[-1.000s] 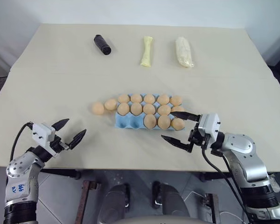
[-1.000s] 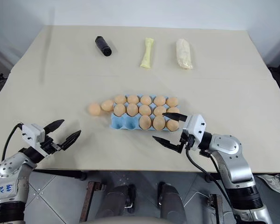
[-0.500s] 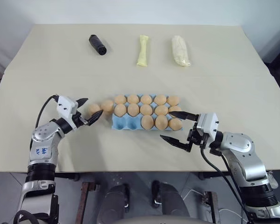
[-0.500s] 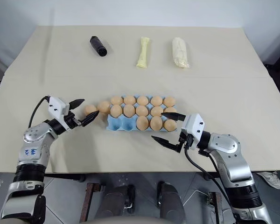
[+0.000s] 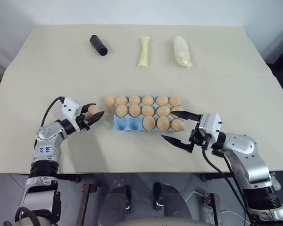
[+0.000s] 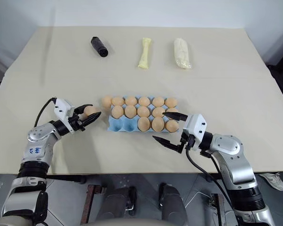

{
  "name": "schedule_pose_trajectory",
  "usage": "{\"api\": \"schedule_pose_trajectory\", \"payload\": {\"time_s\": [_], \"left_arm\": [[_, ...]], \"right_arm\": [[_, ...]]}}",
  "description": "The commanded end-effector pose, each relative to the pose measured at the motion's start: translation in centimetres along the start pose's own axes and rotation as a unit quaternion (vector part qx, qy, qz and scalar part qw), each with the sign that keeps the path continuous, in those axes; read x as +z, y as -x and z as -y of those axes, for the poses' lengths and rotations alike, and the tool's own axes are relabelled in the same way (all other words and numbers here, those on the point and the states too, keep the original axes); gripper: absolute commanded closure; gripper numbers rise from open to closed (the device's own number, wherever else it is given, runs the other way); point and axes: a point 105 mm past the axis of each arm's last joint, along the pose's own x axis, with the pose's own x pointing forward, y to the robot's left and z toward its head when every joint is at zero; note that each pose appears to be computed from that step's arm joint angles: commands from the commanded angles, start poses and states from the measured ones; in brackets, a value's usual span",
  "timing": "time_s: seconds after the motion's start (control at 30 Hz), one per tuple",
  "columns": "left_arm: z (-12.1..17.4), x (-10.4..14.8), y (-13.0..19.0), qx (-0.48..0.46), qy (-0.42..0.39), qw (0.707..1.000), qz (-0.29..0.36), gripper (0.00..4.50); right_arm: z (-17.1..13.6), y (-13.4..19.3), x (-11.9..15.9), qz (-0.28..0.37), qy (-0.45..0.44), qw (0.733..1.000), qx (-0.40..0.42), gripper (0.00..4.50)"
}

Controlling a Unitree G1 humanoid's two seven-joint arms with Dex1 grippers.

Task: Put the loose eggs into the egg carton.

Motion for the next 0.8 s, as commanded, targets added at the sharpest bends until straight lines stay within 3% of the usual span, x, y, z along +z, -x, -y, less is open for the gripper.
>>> {"api": "schedule_pose_trajectory", "payload": {"time_s": [0.03,0.33,0.7,0.8], "left_arm": [[1.0,3.8,0.6,-0.044,-0.046,0.996,0.061,2.18],[8.0,6.6,-3.8,-0.184,-0.070,0.976,0.097,2.18],[11.1,4.2,-5.4,-0.252,-0.069,0.963,0.061,2.18],[10.7,4.2,-5.2,-0.244,-0.072,0.965,0.068,1.26]], "right_arm": [[0.3,0.1,1.0,0.013,0.015,1.000,-0.005,0.00],[0.7,0.8,0.9,0.000,0.014,1.000,-0.015,0.00],[0.5,2.3,0.8,-0.020,0.014,0.999,-0.043,0.00],[0.3,2.1,0.9,-0.015,0.012,0.999,-0.043,0.00]]}}
